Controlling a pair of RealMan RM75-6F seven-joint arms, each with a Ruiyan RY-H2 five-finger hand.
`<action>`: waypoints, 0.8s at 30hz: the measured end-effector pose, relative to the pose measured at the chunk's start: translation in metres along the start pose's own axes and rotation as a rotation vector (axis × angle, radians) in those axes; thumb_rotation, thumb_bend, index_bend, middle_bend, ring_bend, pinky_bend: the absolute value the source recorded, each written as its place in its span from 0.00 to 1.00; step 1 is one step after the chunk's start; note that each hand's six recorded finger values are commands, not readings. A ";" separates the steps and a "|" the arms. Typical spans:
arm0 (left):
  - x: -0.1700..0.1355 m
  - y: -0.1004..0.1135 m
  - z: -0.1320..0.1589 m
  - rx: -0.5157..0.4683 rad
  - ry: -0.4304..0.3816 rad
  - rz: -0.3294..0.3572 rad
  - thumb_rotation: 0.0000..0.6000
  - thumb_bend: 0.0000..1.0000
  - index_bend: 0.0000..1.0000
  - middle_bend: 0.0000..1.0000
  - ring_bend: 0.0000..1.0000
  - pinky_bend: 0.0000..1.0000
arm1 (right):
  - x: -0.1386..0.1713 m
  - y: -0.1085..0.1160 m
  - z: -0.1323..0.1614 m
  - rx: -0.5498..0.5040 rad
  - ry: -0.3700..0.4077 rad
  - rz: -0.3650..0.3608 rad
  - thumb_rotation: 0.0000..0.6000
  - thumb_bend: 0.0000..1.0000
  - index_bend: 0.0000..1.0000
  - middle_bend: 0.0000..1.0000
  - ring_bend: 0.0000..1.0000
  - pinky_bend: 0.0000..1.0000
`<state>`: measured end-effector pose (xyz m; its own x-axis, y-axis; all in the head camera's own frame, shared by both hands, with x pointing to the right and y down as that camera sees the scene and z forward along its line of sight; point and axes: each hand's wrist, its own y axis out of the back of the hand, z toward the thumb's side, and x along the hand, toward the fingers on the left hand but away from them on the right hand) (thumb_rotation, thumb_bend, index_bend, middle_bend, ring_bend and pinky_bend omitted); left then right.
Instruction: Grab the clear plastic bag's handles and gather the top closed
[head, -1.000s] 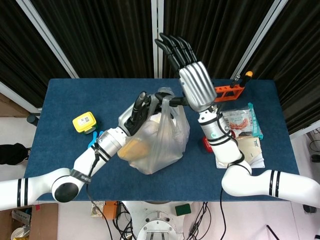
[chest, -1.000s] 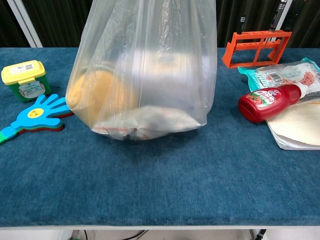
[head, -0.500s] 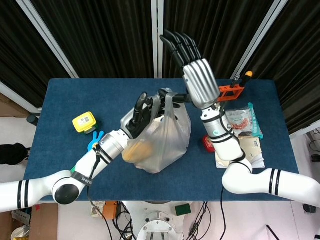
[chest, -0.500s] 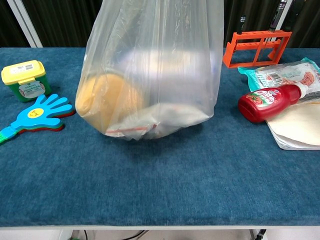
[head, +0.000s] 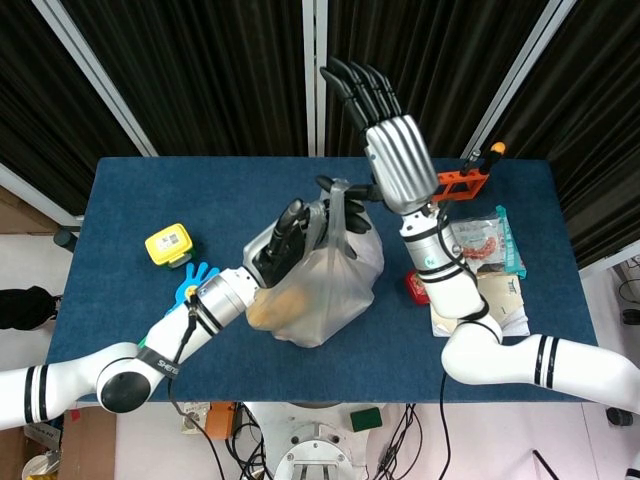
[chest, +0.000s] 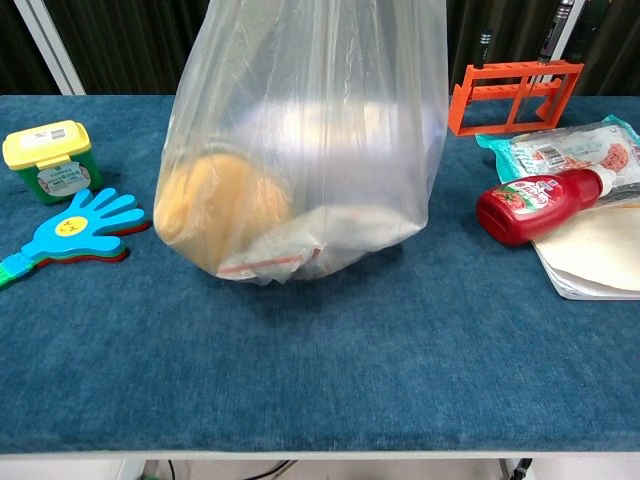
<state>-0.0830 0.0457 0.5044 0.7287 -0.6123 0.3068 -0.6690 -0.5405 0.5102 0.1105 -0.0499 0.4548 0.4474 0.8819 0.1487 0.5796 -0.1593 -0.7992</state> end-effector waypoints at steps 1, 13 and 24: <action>0.000 -0.001 0.000 0.001 0.002 -0.003 0.19 0.00 0.31 0.37 0.29 0.45 | 0.000 -0.001 0.000 -0.001 -0.001 0.003 1.00 0.09 0.00 0.00 0.00 0.00; -0.001 -0.008 -0.001 0.029 0.044 -0.064 0.20 0.00 0.43 0.50 0.41 0.56 | -0.005 -0.013 0.007 0.008 0.006 0.049 1.00 0.09 0.00 0.00 0.00 0.00; 0.002 0.005 0.009 -0.008 0.006 -0.042 0.20 0.01 0.42 0.48 0.42 0.55 | -0.002 -0.015 0.002 -0.007 -0.006 0.064 1.00 0.09 0.00 0.00 0.00 0.00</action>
<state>-0.0866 0.0366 0.5003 0.7572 -0.5853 0.2900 -0.6365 -0.5614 0.5288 0.0994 -0.0481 0.4655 0.4799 0.8723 0.0937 0.5546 -0.2188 -0.8028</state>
